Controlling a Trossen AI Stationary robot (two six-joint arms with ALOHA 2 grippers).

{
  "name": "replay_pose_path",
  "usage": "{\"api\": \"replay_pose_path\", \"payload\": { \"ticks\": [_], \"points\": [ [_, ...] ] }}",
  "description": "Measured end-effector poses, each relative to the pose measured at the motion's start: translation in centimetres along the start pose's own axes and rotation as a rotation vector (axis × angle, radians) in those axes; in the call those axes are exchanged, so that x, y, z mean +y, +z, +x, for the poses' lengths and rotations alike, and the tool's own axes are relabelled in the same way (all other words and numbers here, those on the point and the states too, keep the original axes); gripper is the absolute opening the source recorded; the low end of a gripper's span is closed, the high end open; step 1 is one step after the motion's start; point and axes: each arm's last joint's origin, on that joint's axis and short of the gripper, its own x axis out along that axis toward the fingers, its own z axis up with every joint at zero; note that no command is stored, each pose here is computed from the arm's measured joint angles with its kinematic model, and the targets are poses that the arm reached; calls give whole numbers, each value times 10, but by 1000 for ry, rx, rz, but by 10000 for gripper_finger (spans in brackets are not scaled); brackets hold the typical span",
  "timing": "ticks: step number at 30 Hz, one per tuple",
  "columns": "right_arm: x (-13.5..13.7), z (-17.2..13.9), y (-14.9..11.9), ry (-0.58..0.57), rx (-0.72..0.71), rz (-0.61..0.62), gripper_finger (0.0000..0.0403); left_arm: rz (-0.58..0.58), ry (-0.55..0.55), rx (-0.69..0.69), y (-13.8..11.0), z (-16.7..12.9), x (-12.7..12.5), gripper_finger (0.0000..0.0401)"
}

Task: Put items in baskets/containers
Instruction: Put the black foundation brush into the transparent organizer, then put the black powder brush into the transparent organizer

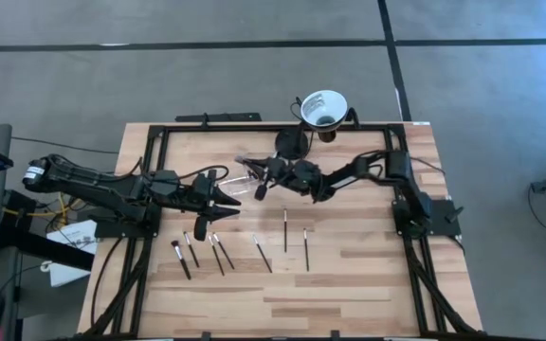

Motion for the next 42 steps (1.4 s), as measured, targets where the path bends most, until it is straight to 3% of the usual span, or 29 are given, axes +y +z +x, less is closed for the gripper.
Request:
{"api": "replay_pose_path", "payload": {
  "ticks": [7, 14, 20, 24, 31, 35, 42],
  "points": [
    [2, 5, -13, 11, 236, -14, 16, 0, 2, 5, 0, 0, 0, 102],
    [3, 6, 1, 14, 221, -5, 20, -34, 22, 101, -10, -1, 2, 102],
    [2, 6, 7, 9, 211, 47, 62, -325, 103, 317, -31, -5, 4, 102],
    [2, 7, 7, 7, 211, 52, 99, -645, 186, 547, -51, -15, 6, 102],
    [7, 6, 8, 19, 206, 53, 148, -1071, 473, 966, -82, -45, -11, 102],
    [8, 5, 8, 23, 206, 45, 165, -1171, 600, 998, -92, -54, -25, 102],
    [8, 5, 8, 23, 206, 46, 179, -1267, 882, 1086, -141, -71, -33, 102]
  ]
}}
